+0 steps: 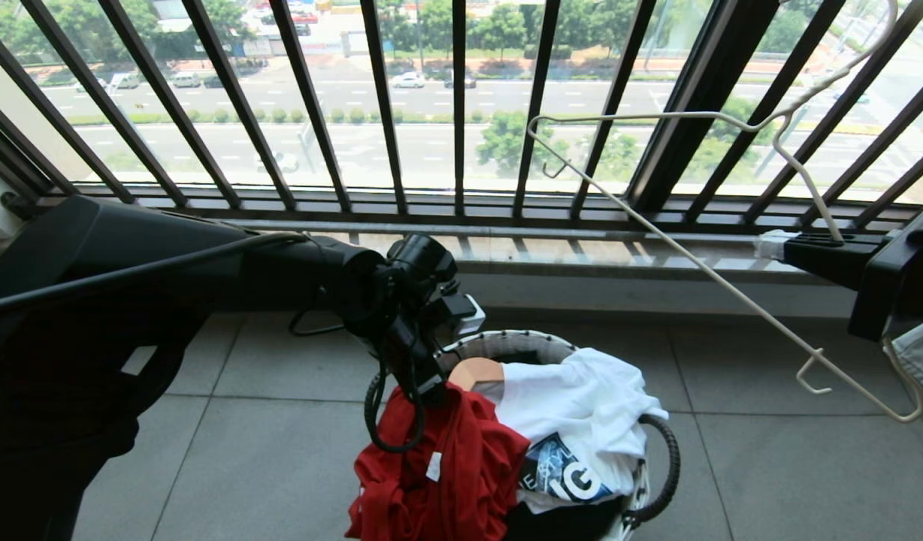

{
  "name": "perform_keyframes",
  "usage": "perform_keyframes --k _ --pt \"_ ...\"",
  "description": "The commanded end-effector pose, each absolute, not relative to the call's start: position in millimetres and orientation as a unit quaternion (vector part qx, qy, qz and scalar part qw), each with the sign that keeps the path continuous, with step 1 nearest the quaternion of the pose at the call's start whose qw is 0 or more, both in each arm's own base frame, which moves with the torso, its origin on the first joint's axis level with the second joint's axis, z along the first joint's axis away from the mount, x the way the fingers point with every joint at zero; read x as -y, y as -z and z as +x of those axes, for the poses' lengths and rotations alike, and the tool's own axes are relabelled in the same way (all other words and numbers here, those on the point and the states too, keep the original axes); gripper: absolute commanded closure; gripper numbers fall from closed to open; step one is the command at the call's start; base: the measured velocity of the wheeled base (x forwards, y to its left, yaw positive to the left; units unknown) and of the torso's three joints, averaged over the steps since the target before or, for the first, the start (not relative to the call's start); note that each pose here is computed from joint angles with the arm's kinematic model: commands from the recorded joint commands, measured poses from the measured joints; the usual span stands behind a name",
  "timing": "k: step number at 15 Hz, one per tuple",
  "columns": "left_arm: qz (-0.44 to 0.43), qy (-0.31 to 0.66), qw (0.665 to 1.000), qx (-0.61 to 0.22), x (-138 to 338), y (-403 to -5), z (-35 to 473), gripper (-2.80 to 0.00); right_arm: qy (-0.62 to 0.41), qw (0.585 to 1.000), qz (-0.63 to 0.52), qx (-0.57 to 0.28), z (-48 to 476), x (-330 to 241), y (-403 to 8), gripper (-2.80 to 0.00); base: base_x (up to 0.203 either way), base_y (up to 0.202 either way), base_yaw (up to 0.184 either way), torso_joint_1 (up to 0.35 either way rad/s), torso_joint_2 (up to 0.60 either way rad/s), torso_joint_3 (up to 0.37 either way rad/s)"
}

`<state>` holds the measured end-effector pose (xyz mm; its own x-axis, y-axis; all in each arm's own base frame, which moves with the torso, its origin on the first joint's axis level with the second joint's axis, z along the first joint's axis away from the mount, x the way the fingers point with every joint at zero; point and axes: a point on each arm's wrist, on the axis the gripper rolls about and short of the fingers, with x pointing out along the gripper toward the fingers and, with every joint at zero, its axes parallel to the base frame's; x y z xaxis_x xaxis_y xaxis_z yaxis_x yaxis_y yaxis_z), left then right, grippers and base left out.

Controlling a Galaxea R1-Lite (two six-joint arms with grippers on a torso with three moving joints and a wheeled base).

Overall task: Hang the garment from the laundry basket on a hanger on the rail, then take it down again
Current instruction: Pick up clothes from the basket

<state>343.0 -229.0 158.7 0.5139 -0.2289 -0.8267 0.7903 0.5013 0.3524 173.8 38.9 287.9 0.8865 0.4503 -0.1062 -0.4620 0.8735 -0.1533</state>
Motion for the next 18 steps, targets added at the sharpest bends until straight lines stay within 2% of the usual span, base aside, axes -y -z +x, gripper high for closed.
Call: perform_keyframes --k 1,6,12,13,18 --pt "0.382 0.327 0.782 -0.369 229.8 -161.4 340.2 -2.80 -0.236 0.967 -0.088 -0.032 173.8 -38.6 -288.1 0.00 0.000 0.000 0.000 0.000 0.00 0.000" --pt "0.385 0.330 0.777 -0.374 238.4 -147.5 349.2 -2.80 -0.235 0.968 -0.082 -0.033 173.6 -38.5 -288.7 0.00 0.000 0.000 0.000 0.000 0.00 0.000" --pt "0.387 0.324 0.779 -0.372 238.7 -148.5 351.2 -2.80 -0.235 0.968 -0.080 -0.032 173.3 -38.4 -289.3 0.00 0.000 0.000 0.000 0.000 0.00 0.000" --pt "0.388 0.324 0.778 -0.373 238.2 -148.8 350.6 0.00 -0.235 0.968 -0.080 -0.032 173.3 -38.4 -289.3 0.00 0.000 0.000 0.000 0.000 0.00 0.000" --pt "0.383 0.315 0.784 -0.373 231.2 -151.7 355.3 0.00 -0.235 0.968 -0.080 -0.032 173.6 -38.5 -289.5 0.00 0.000 0.000 0.000 0.000 0.00 0.000"
